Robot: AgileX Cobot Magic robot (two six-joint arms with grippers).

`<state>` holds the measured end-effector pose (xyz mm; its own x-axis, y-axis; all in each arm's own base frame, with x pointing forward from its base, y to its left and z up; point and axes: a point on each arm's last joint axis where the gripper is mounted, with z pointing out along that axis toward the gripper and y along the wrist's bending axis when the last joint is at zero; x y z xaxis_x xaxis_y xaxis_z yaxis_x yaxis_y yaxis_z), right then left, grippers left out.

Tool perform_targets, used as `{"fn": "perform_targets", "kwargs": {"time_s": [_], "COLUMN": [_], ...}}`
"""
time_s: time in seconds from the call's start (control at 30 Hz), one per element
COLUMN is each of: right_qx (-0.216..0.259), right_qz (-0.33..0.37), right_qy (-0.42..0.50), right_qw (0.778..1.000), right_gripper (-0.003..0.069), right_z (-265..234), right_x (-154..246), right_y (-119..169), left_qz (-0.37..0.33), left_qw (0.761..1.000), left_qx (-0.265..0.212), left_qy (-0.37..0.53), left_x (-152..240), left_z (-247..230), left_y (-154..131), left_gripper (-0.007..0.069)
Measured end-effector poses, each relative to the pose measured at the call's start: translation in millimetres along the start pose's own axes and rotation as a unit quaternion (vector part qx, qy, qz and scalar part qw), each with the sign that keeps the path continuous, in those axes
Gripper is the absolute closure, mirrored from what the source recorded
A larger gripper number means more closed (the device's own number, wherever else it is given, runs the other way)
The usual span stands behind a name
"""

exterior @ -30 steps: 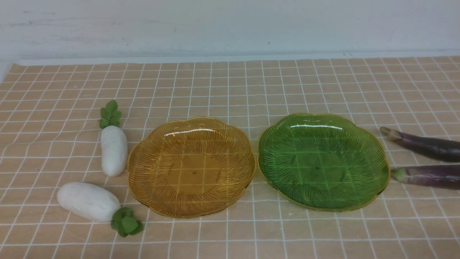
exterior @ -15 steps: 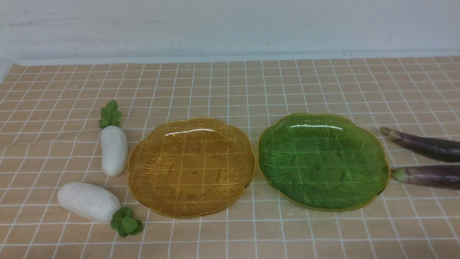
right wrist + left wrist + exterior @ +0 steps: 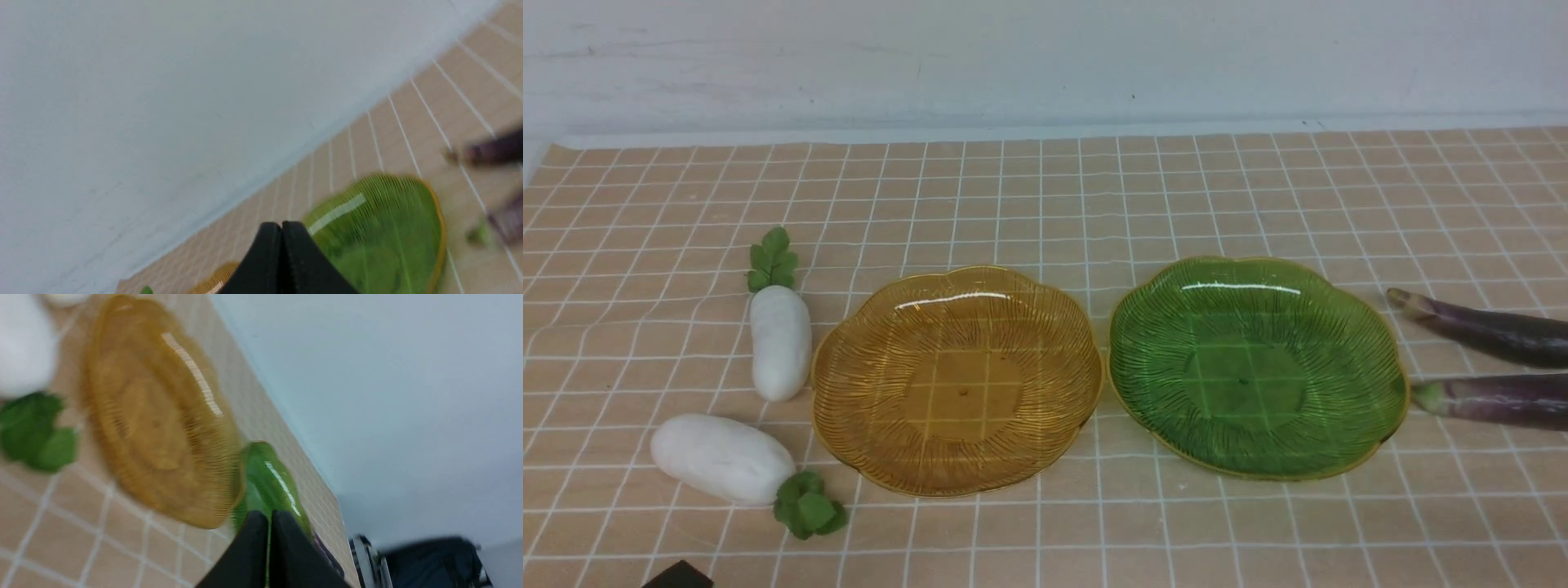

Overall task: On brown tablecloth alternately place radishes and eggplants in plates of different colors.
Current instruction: 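Put the eggplants into the green plate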

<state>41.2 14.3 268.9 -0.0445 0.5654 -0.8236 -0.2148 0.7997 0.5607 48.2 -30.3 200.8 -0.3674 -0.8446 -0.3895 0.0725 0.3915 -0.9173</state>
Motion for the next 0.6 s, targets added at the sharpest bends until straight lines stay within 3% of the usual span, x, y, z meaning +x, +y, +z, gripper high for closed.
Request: {"fn": "perform_targets", "kwargs": {"time_s": [0.13, 0.27, 0.4, 0.6], "right_qx": [0.007, 0.069, 0.169, 0.295], "right_qz": [-0.084, -0.125, -0.08, -0.047], "right_qy": [0.085, 0.271, 0.381, 0.426], "right_qw": [0.993, 0.952, 0.905, 0.854], "right_gripper": [0.0671, 0.0671, 0.067, 0.067], "right_z": [9, 36, 82, 160], "right_x": [-38, -52, -45, -15], "right_y": [33, 42, 23, -25], "left_qz": [0.09, 0.159, 0.208, 0.251], "left_qw": [0.995, 0.975, 0.923, 0.874], "left_qx": [0.029, -0.043, -0.135, -0.173], "left_qy": [0.031, 0.146, 0.296, 0.378], "left_x": [-10, -13, -17, -26], "left_z": [-7, 8, 36, 74], "left_y": [-44, -63, -61, -53], "left_gripper": [0.0629, 0.0629, 0.0629, 0.062]}}
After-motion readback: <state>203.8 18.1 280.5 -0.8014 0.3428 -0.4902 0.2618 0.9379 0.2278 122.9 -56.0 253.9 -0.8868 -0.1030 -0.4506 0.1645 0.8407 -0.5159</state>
